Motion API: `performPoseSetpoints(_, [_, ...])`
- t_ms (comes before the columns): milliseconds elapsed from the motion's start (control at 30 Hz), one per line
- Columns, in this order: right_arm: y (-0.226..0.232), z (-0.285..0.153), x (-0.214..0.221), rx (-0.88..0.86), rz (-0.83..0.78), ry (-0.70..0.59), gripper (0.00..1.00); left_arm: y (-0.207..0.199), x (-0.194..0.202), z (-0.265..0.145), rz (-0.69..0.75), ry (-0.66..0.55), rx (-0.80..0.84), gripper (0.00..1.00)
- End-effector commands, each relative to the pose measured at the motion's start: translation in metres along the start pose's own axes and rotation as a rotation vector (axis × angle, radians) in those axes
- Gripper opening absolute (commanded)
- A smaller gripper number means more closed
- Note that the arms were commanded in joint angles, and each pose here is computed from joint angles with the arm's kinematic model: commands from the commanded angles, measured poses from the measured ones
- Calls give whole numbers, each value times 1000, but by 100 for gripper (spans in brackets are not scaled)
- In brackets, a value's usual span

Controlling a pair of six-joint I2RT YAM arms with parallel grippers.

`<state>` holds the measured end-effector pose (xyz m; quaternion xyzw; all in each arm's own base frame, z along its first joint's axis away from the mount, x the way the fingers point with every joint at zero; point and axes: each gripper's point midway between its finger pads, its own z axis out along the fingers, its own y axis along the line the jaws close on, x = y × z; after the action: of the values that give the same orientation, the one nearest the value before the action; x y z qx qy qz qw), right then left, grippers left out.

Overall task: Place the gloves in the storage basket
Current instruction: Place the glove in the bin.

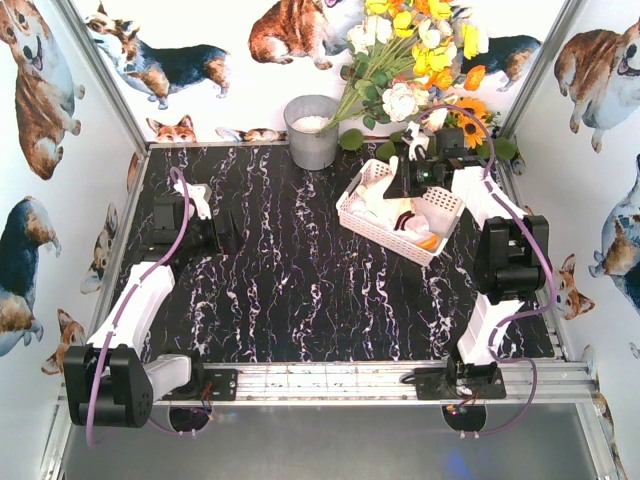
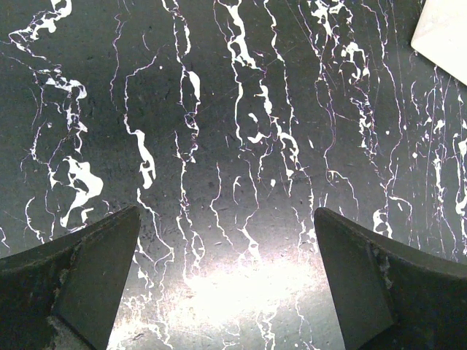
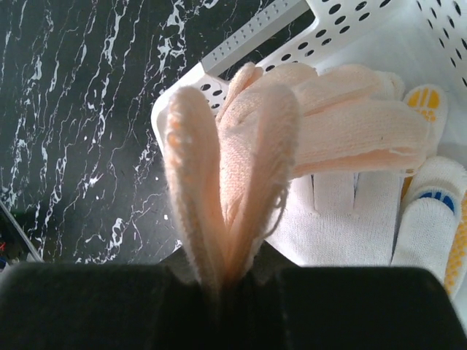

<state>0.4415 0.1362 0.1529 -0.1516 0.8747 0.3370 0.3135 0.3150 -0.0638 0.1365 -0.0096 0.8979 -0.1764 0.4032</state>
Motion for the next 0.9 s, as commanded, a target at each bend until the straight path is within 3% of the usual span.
performPoseSetpoints(0, [-10, -2, -15, -5, -27, -27, 0, 1, -8, 0, 15, -28, 13, 100])
performPoseSetpoints(433, [-26, 8, 35, -40, 68, 186, 0, 2, -5, 3, 10, -14, 12, 100])
performPoseSetpoints(867, [-55, 19, 51, 41, 70, 203, 0, 2, -2, 6, 8, -3, 19, 100])
